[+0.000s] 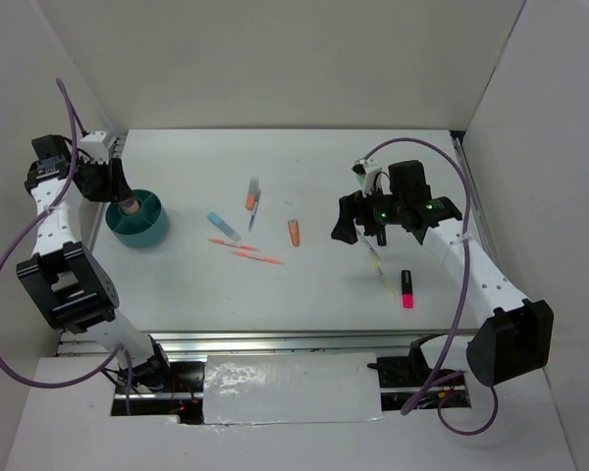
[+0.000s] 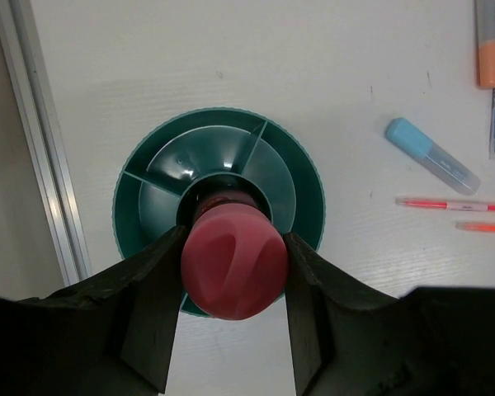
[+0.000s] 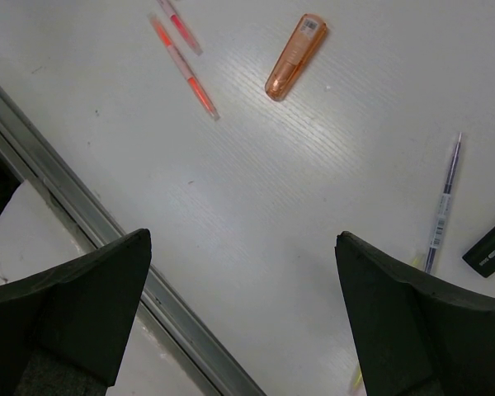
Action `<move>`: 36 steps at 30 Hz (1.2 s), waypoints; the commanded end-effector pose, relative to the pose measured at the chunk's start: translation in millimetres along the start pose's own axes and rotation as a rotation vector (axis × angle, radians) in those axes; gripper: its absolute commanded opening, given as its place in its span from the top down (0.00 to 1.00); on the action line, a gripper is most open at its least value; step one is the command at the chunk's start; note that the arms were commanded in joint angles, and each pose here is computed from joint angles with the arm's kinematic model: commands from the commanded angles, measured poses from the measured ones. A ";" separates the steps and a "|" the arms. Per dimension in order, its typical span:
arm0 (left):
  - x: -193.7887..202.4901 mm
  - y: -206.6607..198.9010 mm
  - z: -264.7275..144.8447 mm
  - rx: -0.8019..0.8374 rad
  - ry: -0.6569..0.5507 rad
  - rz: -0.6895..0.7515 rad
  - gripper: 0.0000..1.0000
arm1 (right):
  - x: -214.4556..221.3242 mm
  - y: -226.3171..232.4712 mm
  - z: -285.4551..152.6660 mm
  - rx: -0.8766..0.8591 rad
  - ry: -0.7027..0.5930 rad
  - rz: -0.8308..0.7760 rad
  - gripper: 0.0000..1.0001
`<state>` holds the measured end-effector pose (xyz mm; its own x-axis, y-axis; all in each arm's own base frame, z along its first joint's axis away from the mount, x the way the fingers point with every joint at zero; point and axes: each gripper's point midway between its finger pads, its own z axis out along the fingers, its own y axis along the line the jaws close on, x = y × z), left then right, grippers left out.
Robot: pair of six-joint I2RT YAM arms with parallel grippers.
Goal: Sort the stationery into containers
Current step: Place the stationery in the storage box.
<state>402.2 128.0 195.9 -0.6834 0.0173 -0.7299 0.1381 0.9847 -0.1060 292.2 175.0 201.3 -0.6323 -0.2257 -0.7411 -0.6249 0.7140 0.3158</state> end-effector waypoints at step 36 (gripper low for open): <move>-82.0 -44.0 -33.7 0.024 -0.232 0.076 0.31 | -4.5 -8.5 -1.6 0.058 -0.035 0.039 0.01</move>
<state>423.7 120.8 208.0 -0.6359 0.0138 -0.7717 0.1607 0.9803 -0.1148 293.9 172.3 193.0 -0.6715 -0.1956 -0.7147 -0.5768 0.7435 0.3384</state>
